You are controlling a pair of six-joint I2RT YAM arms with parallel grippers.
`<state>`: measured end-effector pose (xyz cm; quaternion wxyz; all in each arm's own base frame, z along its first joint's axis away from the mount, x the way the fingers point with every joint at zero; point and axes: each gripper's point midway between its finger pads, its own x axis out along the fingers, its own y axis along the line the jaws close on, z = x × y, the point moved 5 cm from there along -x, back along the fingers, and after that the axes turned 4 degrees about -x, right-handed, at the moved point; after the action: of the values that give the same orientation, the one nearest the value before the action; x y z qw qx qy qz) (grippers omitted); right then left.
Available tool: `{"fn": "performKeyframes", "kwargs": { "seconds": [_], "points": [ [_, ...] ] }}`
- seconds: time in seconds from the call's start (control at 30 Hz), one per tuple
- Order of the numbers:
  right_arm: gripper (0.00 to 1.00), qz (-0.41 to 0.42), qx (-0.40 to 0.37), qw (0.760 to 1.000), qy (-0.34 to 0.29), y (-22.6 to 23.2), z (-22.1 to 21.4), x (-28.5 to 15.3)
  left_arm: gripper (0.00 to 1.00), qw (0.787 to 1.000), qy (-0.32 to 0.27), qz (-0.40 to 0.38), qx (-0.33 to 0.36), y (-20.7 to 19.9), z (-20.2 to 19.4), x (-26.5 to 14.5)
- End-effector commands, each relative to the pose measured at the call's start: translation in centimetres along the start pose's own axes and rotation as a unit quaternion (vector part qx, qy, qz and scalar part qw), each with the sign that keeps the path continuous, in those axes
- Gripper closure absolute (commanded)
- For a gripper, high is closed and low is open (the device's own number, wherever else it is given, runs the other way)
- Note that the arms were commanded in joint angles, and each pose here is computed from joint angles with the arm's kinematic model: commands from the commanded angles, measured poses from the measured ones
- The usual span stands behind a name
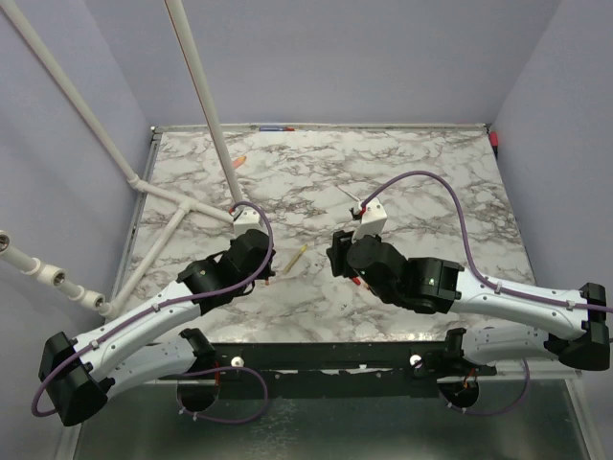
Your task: Insert the pens into the pen caps
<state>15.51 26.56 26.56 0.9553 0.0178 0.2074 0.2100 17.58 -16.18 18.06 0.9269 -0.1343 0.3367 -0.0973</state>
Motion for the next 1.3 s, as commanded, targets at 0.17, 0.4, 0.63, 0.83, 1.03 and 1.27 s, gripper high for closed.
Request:
{"fn": "performKeyframes", "kwargs": {
  "seconds": [0.17,0.4,0.63,0.83,1.03,1.27],
  "points": [
    [0.45,-0.021,0.004,1.0,0.015,-2.2,-2.4,-0.4,1.0,0.987,0.003,0.156,-0.022,4.6,-3.2,2.8],
    [0.45,-0.003,0.011,1.0,0.018,-2.2,-3.1,-0.6,1.0,0.981,0.019,0.193,-0.022,6.3,-5.8,4.5],
    [0.45,0.001,0.008,1.0,0.025,-2.2,-3.7,-0.5,1.0,0.978,0.045,0.205,-0.007,7.0,-7.5,6.1],
    [0.45,0.004,0.009,0.999,0.032,-2.1,-4.3,-0.3,0.99,0.974,0.054,0.218,-0.005,7.6,-8.1,6.8],
    [0.44,0.003,0.01,0.999,0.034,-2.0,-4.4,-0.1,0.81,0.973,0.057,0.224,-0.006,7.9,-8.4,7.1],
    [0.44,0.004,0.01,0.999,0.035,-1.9,-4.3,-0.2,0.67,0.974,0.04,0.224,-0.01,7.8,-7.4,7.0]
  ]
}}
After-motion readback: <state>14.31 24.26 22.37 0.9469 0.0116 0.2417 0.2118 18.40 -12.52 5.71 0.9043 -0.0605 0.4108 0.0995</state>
